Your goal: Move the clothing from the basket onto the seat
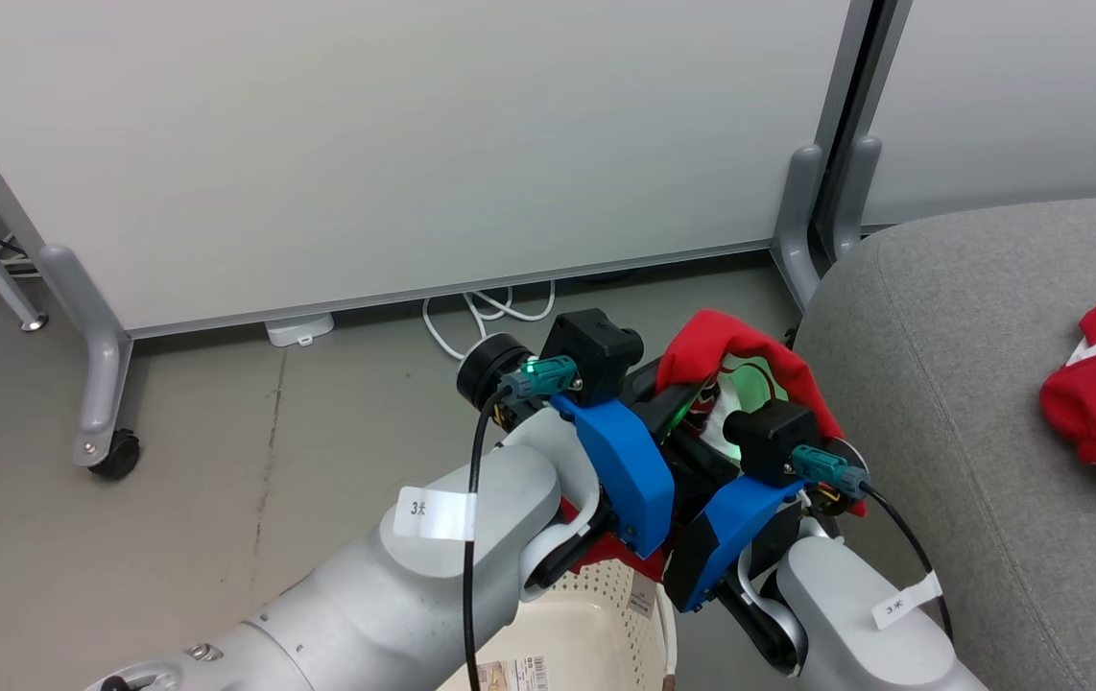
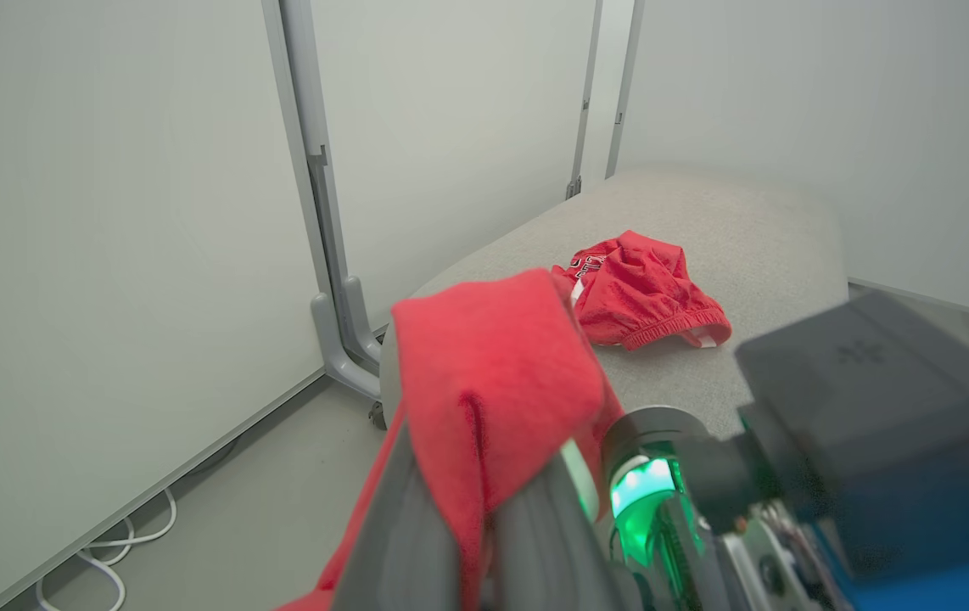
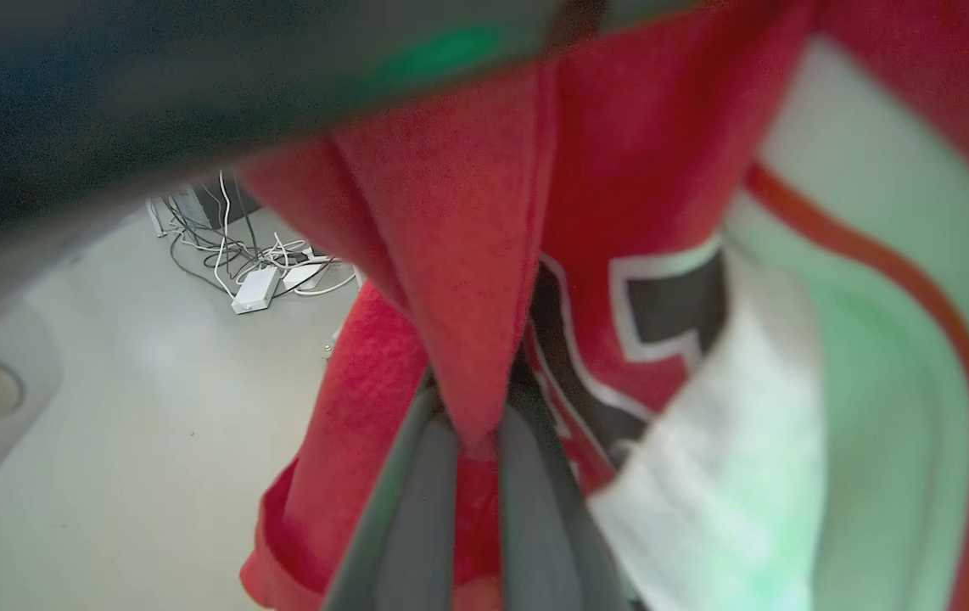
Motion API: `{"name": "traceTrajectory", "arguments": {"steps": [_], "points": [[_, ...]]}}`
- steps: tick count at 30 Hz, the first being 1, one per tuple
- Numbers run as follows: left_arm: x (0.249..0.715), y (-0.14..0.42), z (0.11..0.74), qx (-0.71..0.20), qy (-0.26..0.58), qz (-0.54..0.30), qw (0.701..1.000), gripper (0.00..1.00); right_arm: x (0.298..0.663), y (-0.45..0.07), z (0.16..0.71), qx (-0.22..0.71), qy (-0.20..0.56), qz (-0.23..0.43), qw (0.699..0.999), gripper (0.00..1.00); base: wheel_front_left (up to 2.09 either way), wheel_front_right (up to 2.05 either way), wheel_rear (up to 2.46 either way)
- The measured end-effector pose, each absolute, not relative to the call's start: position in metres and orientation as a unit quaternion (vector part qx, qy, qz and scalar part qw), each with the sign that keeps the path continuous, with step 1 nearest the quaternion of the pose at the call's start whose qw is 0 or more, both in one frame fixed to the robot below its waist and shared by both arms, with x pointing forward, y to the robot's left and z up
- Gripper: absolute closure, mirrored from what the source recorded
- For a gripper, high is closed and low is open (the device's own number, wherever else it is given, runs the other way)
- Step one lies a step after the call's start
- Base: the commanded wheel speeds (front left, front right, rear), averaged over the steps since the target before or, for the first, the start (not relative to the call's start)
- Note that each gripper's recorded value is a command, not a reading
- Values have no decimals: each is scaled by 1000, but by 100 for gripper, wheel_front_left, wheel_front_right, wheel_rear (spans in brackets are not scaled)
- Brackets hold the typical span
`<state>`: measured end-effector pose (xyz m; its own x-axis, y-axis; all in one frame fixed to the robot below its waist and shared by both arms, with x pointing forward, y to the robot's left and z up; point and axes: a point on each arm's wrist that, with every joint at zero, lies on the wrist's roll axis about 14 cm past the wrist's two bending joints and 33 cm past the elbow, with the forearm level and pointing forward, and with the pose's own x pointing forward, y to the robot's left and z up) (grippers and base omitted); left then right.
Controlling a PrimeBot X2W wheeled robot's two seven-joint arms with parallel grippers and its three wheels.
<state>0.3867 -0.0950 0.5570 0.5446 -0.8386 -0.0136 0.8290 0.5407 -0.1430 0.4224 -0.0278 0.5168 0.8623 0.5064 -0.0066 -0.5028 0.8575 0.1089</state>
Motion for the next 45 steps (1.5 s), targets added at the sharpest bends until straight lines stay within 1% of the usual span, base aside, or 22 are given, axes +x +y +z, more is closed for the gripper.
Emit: {"name": "traceTrajectory", "arguments": {"steps": [21,23,24,25,31,35,45], "points": [[385,-93,557,-49,38,-473,879,100,420,-32,517,46,17,257,965,100,0,0,0],[385,-93,557,-48,37,-472,879,52,420,-32,517,46,17,257,965,100,0,0,0],[385,-92,557,-47,37,-471,880,7,419,-32,517,45,17,257,965,100,0,0,0],[385,-92,557,-47,37,-471,880,0,419,-32,517,45,16,257,965,100,0,0,0],[388,-84,552,-39,39,-458,887,0,418,-30,518,45,14,259,965,100,0,0,0],[392,-78,554,-60,36,-442,894,0,418,-31,519,45,12,258,965,100,0,0,0],[402,-34,547,-82,13,-386,919,0,424,-42,526,48,-3,239,970,100,0,0,0]]}}
